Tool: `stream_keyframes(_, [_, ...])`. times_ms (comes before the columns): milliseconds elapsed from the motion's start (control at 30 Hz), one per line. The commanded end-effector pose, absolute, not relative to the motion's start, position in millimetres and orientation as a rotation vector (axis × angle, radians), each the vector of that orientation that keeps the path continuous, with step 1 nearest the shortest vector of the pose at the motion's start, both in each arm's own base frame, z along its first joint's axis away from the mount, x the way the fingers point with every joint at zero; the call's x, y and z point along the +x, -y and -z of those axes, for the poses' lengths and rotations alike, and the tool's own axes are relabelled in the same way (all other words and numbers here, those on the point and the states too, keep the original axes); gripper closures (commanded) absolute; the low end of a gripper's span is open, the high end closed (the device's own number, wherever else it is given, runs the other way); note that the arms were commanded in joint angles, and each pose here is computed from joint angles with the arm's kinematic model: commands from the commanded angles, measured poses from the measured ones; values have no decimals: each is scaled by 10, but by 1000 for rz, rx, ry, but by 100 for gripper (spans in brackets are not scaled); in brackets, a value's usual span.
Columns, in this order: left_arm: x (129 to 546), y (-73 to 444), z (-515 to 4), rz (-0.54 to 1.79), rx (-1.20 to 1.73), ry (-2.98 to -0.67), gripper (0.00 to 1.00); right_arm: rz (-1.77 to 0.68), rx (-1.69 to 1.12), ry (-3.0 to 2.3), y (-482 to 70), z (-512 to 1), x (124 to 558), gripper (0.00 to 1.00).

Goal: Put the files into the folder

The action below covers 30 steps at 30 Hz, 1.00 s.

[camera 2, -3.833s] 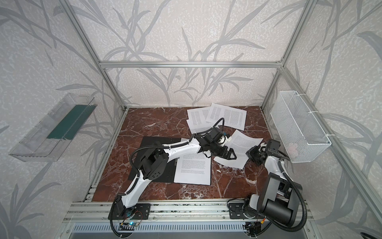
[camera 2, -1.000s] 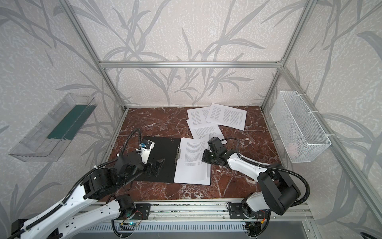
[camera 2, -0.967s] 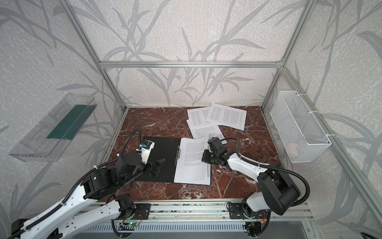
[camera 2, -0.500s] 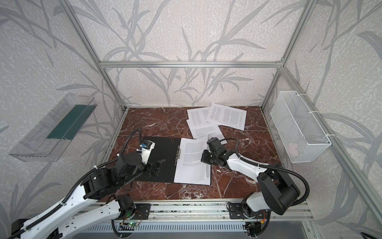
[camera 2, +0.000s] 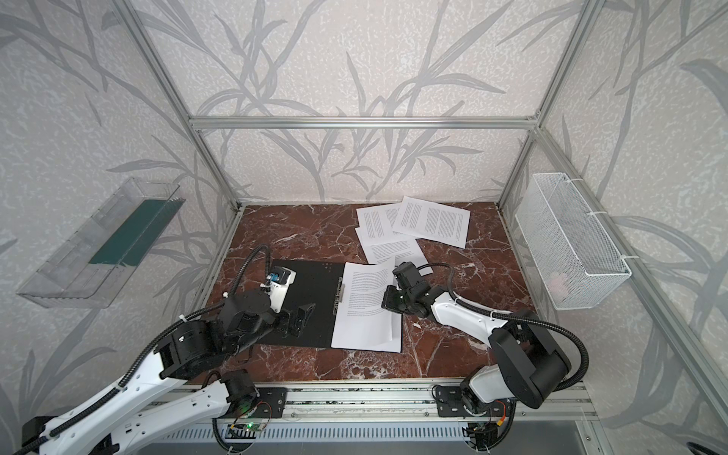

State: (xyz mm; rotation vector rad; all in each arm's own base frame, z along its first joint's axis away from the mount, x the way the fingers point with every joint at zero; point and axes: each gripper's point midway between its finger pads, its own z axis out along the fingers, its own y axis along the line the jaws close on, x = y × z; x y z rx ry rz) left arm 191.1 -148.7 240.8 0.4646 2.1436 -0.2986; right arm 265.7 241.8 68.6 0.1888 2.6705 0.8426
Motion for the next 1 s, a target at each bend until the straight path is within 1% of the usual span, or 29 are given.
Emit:
stream_keyframes(0, [1890,1451,-2315,276,475,-2173,1,-851,194,-2666,-2460,-677,2666,100])
stream_keyframes(533, [1885,1452,-2312,280,478,-2175,1,-846,190,-2667,-2462,-694,2656,100])
stream_keyframes(567, [1884,1454,-2314,281,479,-2174,1,-844,189,-2666,-2461,-694,2654,99])
stream_keyframes(700, [1883,1452,-2318,283,478,-2173,1,-845,190,-2665,-2459,-700,2655,90])
stream_keyframes(767, [1882,1457,-2312,284,480,-2175,1,-842,188,-2667,-2456,-700,2652,83])
stream_keyframes(833, [1881,1456,-2319,285,479,-2173,1,-839,190,-2665,-2450,-705,2655,78])
stream_keyframes(967, [1880,1459,-2322,287,480,-2173,1,-822,189,-2663,-2428,-723,2655,65])
